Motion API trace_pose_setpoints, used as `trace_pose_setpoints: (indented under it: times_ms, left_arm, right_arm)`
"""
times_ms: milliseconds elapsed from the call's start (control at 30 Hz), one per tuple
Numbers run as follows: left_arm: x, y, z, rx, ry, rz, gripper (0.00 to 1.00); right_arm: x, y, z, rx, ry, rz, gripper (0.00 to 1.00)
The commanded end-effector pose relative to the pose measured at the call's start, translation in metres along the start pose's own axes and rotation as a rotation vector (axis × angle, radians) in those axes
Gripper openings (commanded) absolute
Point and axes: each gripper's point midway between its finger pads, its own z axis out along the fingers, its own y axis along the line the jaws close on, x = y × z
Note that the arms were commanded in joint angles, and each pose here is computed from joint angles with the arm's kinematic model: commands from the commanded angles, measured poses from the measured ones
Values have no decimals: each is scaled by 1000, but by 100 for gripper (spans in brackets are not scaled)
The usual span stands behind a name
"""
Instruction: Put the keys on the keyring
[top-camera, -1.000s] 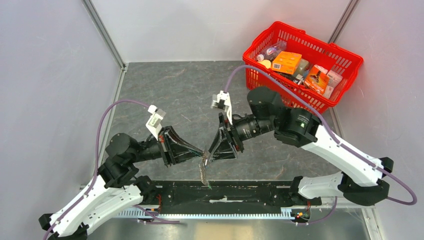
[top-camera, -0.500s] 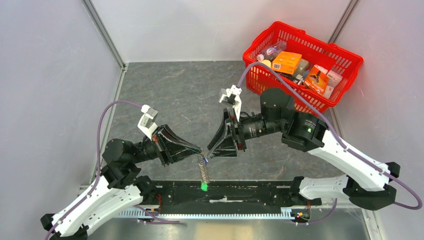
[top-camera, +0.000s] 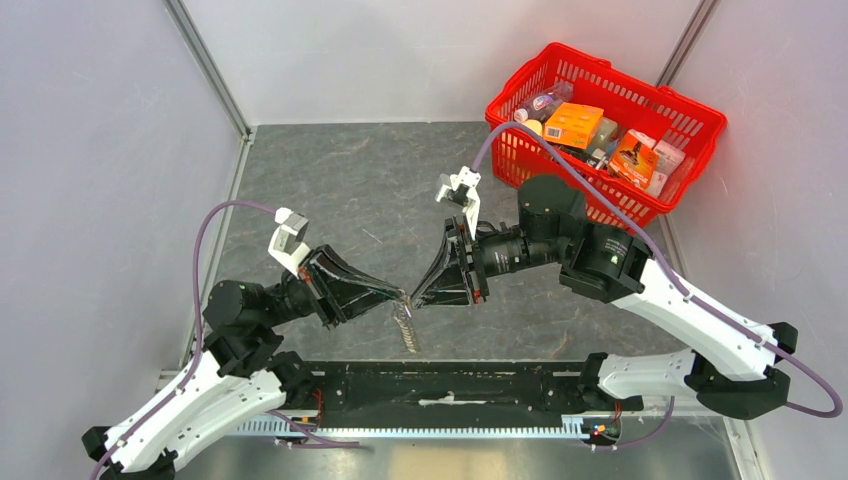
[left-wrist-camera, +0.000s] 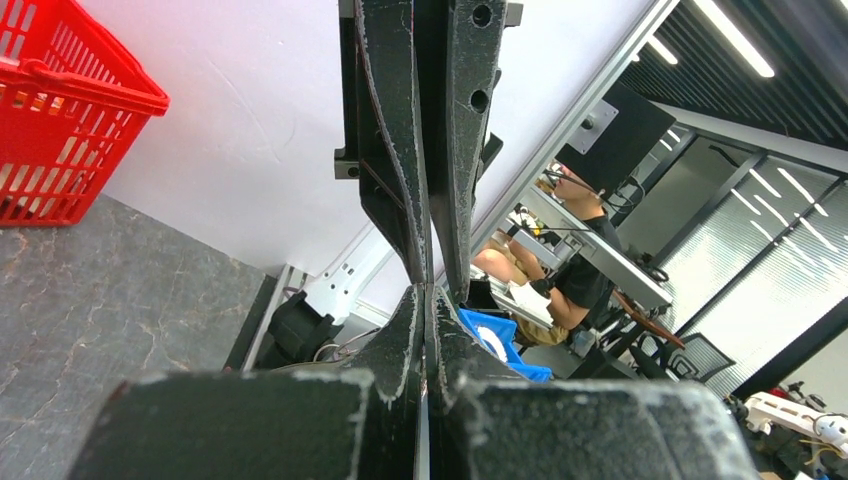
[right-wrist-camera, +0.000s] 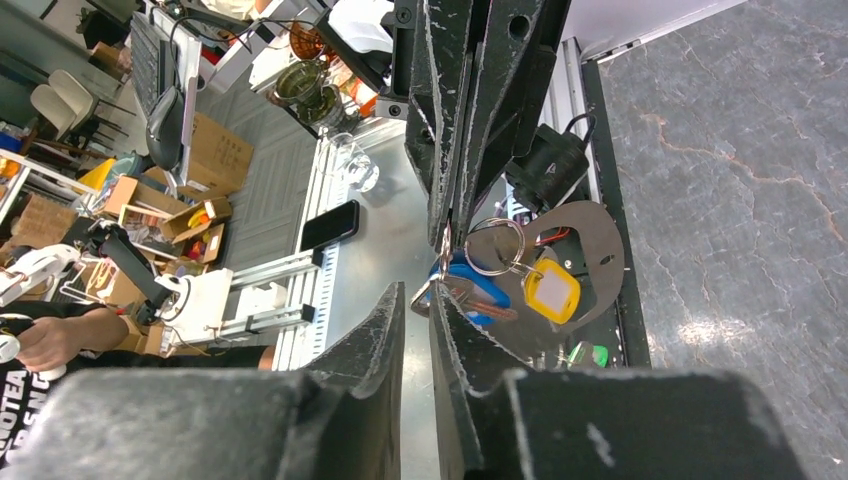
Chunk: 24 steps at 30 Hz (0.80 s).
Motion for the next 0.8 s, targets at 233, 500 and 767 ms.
trace_pose_setpoints:
  times_ms: [233,500,767]
  left_arm:
    - [-16,-10,3,35,-76,2,2]
    - [-17,-11,3,41,-81,2,2]
    - [-18,-14,2,48,-83,0,2]
  right_arm:
    - [-1,-7,6,24,-7,-9,28]
    - [-4,-7,2,46,-26,-31,32]
    - [-9,-2,-7,57,-47,-77,39]
